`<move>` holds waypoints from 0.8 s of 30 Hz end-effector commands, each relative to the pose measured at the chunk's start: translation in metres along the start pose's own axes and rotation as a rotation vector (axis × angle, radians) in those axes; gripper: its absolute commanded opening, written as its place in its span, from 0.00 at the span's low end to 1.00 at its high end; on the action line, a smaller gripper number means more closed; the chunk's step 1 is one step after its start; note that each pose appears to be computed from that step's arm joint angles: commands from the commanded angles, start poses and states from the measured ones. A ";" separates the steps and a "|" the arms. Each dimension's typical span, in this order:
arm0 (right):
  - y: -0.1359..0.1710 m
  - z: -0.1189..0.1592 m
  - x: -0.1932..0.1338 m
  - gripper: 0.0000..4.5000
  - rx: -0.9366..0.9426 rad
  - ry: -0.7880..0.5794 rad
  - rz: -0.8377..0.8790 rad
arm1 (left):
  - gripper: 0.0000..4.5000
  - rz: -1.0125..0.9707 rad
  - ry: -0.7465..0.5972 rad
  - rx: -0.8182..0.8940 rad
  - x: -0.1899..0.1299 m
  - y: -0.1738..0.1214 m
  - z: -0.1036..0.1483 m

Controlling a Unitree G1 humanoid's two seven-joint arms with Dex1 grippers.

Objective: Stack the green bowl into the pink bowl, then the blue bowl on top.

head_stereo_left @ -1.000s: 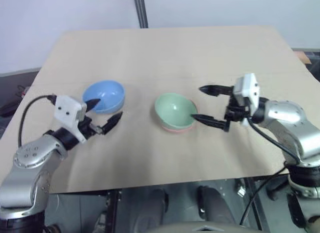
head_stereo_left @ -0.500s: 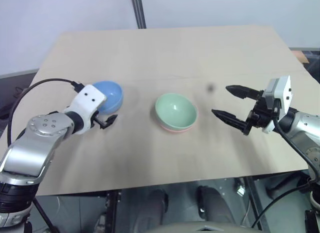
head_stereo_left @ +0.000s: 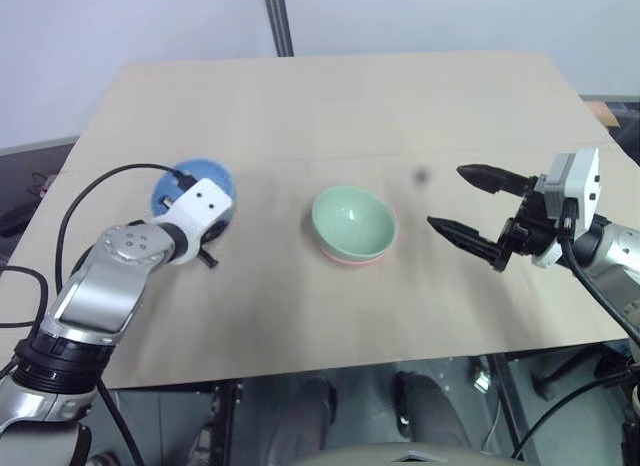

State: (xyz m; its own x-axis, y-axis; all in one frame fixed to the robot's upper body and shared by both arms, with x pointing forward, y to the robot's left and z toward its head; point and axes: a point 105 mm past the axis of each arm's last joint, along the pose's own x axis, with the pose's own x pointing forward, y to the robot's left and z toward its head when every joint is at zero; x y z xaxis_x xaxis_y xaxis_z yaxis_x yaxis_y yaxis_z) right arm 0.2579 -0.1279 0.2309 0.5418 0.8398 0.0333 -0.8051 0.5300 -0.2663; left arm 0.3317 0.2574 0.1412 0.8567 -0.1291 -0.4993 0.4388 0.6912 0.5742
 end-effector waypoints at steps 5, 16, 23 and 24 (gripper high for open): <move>0.010 0.018 -0.001 1.00 -0.117 -0.048 0.043 | 0.01 -0.011 -0.077 0.051 -0.005 0.004 0.019; 0.012 0.017 -0.002 1.00 -0.128 -0.049 0.037 | 0.01 -0.124 -0.311 0.116 -0.019 -0.009 0.074; 0.011 0.017 -0.005 1.00 -0.139 -0.044 0.001 | 0.01 -0.401 -0.665 0.290 -0.049 -0.048 0.141; 0.011 0.016 -0.007 1.00 -0.138 -0.041 -0.009 | 0.01 -0.444 -0.690 0.307 -0.052 -0.053 0.144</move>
State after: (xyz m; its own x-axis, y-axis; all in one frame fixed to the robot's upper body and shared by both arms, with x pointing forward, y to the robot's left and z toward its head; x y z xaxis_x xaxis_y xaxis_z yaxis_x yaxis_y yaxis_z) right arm 0.2473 -0.1238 0.2324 0.5298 0.8470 0.0445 -0.7878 0.5109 -0.3440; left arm 0.3129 0.1351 0.2182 0.5792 -0.7602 -0.2943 0.7375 0.3348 0.5865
